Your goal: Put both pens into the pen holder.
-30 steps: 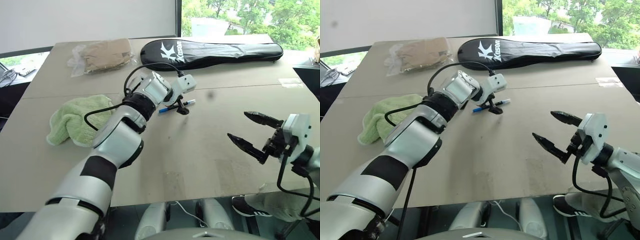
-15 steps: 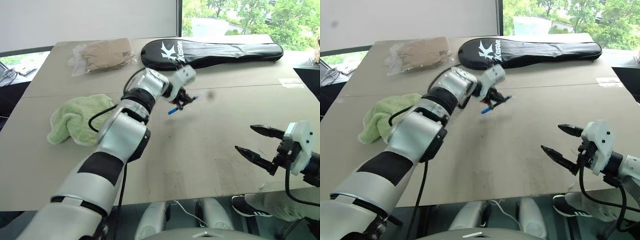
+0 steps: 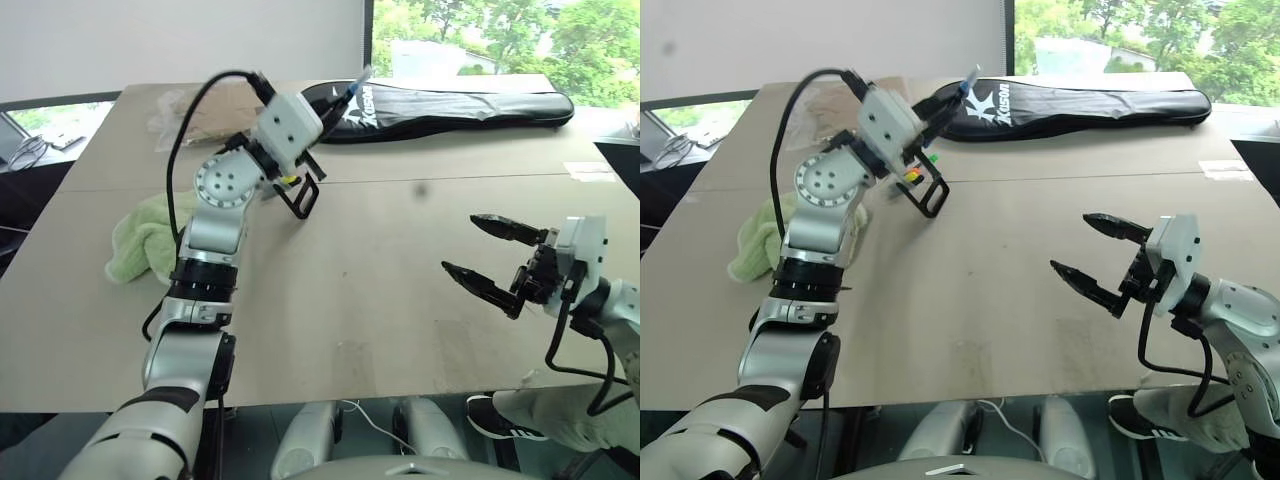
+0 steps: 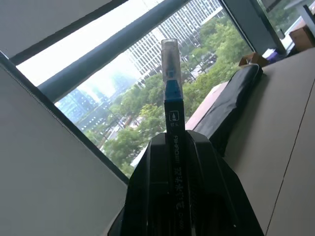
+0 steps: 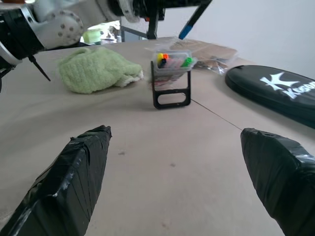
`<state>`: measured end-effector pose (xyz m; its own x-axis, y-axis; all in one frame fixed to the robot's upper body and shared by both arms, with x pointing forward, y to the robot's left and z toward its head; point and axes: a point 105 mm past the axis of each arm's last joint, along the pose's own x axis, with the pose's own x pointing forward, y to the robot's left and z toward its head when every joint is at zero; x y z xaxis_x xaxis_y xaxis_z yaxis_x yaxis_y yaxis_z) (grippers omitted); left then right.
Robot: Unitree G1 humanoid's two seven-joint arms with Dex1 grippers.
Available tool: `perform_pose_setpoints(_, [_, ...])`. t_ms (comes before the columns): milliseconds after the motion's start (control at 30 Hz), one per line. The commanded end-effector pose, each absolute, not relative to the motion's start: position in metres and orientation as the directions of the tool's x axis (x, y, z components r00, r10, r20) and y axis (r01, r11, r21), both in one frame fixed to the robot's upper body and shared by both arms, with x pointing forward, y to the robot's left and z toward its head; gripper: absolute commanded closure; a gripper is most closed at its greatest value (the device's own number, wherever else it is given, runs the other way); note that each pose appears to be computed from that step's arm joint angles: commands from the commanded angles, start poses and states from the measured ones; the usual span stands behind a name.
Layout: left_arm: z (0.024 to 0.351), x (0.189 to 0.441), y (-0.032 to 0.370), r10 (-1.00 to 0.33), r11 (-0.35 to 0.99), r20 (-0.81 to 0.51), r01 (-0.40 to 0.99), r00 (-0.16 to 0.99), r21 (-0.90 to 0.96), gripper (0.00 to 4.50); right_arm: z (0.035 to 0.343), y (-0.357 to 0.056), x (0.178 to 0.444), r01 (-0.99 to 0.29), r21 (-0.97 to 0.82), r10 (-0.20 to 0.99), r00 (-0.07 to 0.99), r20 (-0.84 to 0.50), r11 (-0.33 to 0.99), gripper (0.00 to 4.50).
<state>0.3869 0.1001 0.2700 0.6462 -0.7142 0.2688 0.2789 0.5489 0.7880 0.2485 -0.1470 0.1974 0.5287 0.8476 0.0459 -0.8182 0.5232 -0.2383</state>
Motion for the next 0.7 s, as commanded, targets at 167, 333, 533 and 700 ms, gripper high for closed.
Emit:
perform_pose_setpoints(167, [0.246,0.39,0.114,-0.708,0.518,0.293,0.191,0.642,0.834,4.45,0.219,-0.15,0.248,-0.817,-0.291,0.864,0.498,0.078,0.498,0.0])
perform_pose_setpoints(333, [0.235,0.395,0.127,-0.681,0.55,0.301,0.195,0.667,0.812,4.45,0.224,-0.147,0.245,-0.816,-0.297,0.866,0.491,0.096,0.496,0.0])
perform_pose_setpoints(533, [0.224,0.4,0.145,-0.649,0.592,0.292,0.224,0.703,0.775,3.6,0.223,-0.145,0.244,-0.816,-0.295,0.865,0.493,0.095,0.498,0.0])
perform_pose_setpoints(700, [0.236,0.391,0.156,-0.632,0.638,0.356,0.202,0.688,0.743,1.72,0.222,-0.144,0.243,-0.814,-0.292,0.862,0.498,0.094,0.502,0.0])
